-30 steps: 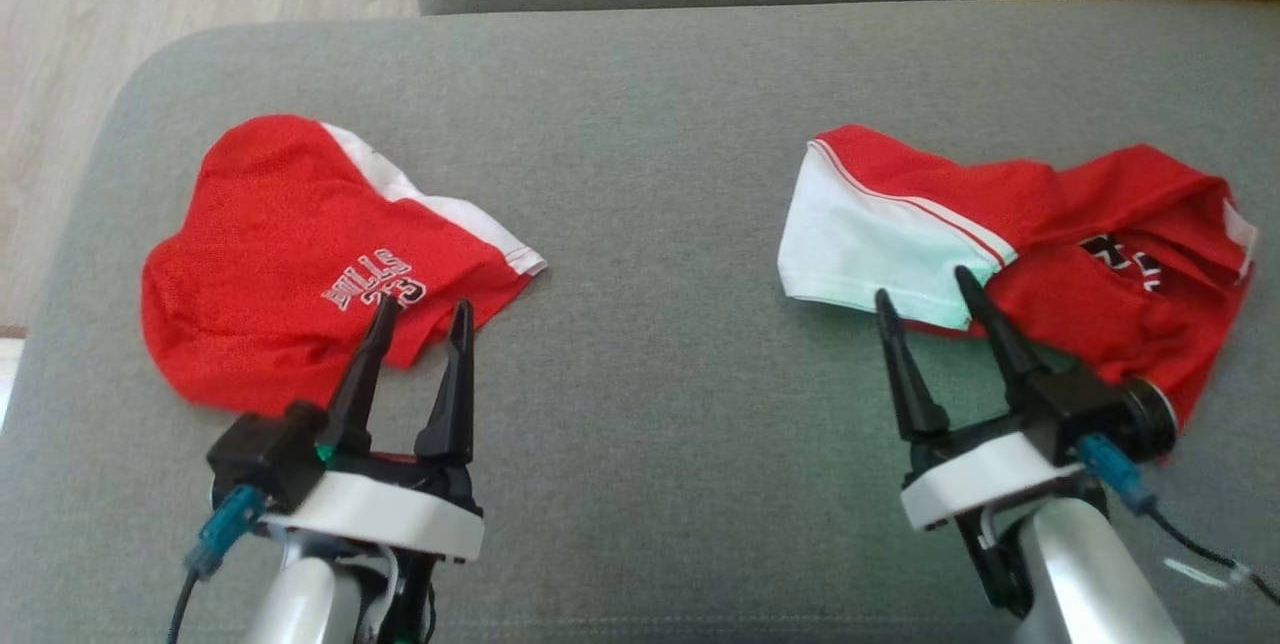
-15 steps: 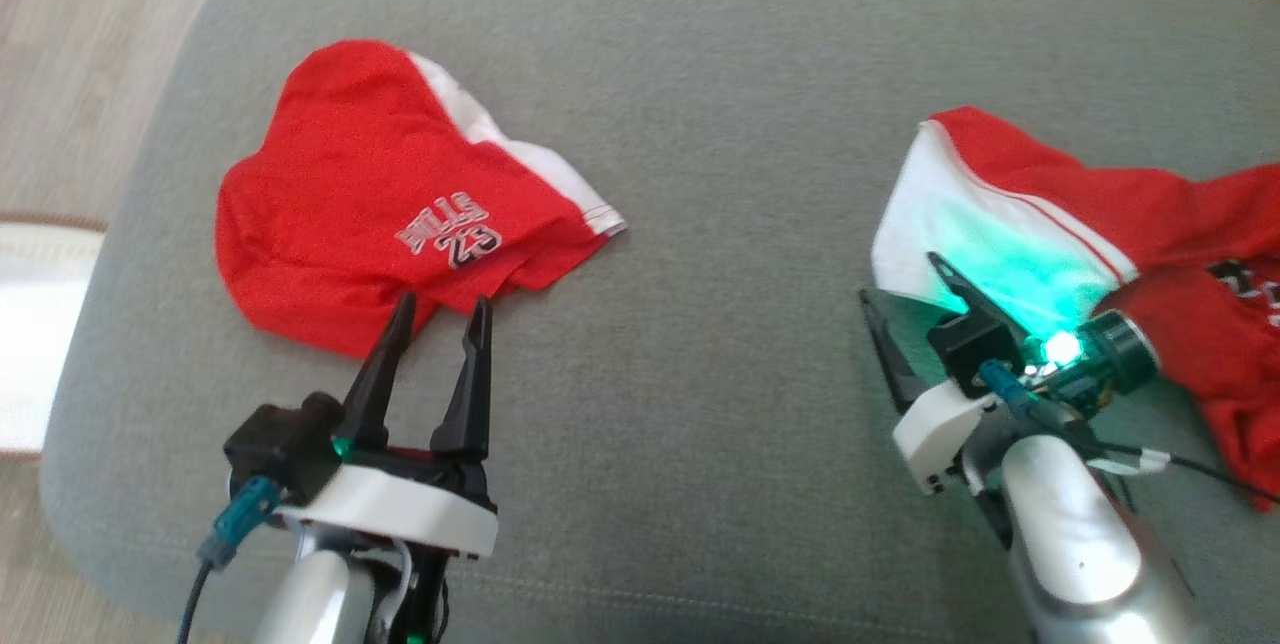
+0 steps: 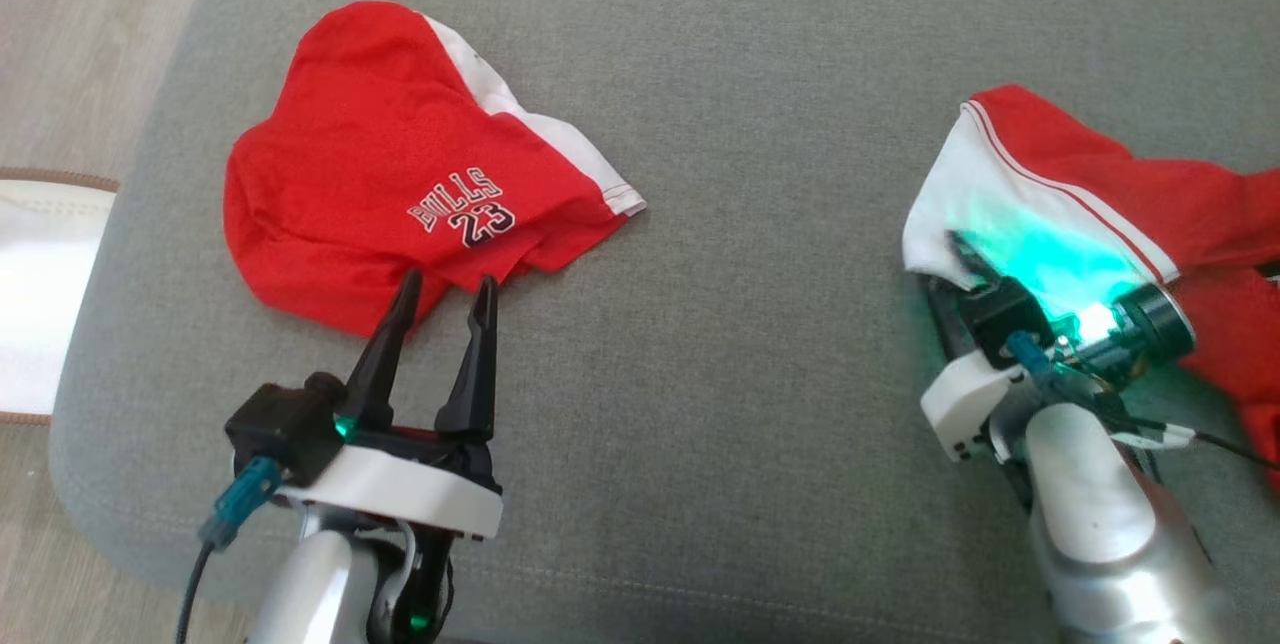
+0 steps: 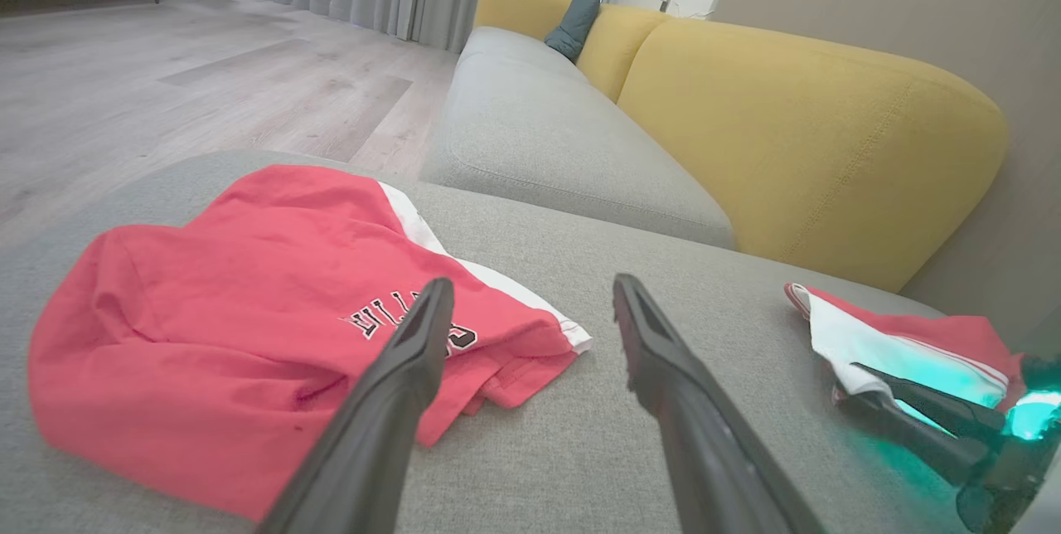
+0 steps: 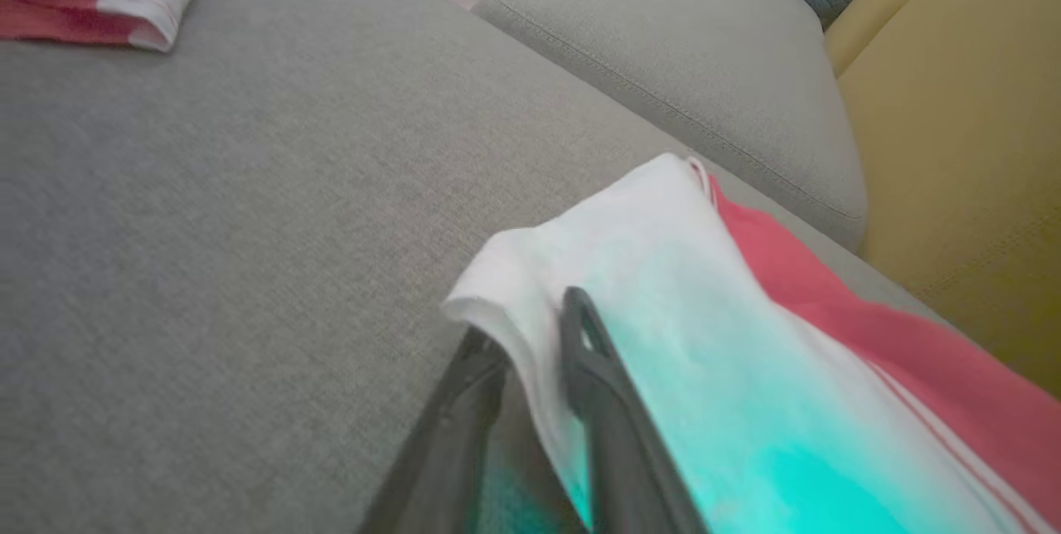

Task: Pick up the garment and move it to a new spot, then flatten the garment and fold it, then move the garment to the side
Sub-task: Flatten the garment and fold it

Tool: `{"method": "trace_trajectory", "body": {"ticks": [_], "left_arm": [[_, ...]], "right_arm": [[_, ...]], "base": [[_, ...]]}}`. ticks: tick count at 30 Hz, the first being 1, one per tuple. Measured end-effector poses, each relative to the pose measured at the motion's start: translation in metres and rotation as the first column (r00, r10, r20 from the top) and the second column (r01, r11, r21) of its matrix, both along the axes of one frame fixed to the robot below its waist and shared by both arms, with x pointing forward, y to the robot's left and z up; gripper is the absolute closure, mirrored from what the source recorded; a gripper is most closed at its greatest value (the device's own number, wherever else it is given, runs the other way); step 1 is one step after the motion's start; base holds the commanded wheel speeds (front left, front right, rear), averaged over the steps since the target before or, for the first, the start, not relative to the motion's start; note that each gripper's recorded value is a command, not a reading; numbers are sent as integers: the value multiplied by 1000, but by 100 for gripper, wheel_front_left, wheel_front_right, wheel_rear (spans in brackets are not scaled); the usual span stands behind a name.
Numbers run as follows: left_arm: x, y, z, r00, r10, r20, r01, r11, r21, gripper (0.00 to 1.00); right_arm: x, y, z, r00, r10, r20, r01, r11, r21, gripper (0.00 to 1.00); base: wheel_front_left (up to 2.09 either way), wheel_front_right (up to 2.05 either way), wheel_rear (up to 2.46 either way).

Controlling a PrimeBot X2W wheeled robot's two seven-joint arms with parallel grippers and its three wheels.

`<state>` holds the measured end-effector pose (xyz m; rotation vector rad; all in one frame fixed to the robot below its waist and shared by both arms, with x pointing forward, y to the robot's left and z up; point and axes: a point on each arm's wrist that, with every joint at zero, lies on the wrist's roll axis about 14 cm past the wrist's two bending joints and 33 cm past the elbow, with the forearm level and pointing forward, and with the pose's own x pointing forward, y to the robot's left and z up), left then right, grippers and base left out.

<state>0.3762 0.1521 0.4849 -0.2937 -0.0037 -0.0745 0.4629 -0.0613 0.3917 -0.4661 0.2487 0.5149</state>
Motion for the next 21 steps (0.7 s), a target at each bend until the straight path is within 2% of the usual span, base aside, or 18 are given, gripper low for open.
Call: {"method": "trace_trajectory", "body": {"ticks": [6, 12, 16, 21], "left_arm": [[1, -5, 1, 1000, -17, 5, 17, 1000, -2, 0], [1, -12, 10, 999, -37, 32, 37, 999, -5, 0], [-1, -19, 18, 997, -57, 56, 58, 998, -8, 0], [-6, -25, 24, 995, -71, 73, 72, 997, -8, 0]], "right_arm": [[-2, 16, 21, 999, 15, 32, -19, 993, 117, 100], [-12, 46, 57, 992, 78, 101, -100, 968, 230, 100], [-31, 78, 92, 972, 161, 172, -209, 926, 313, 100], [-59, 111, 139, 936, 240, 257, -331, 850, 409, 100]], "base": [[0, 0, 0], [0, 0, 0], [0, 0, 0], [0, 0, 0]]}}
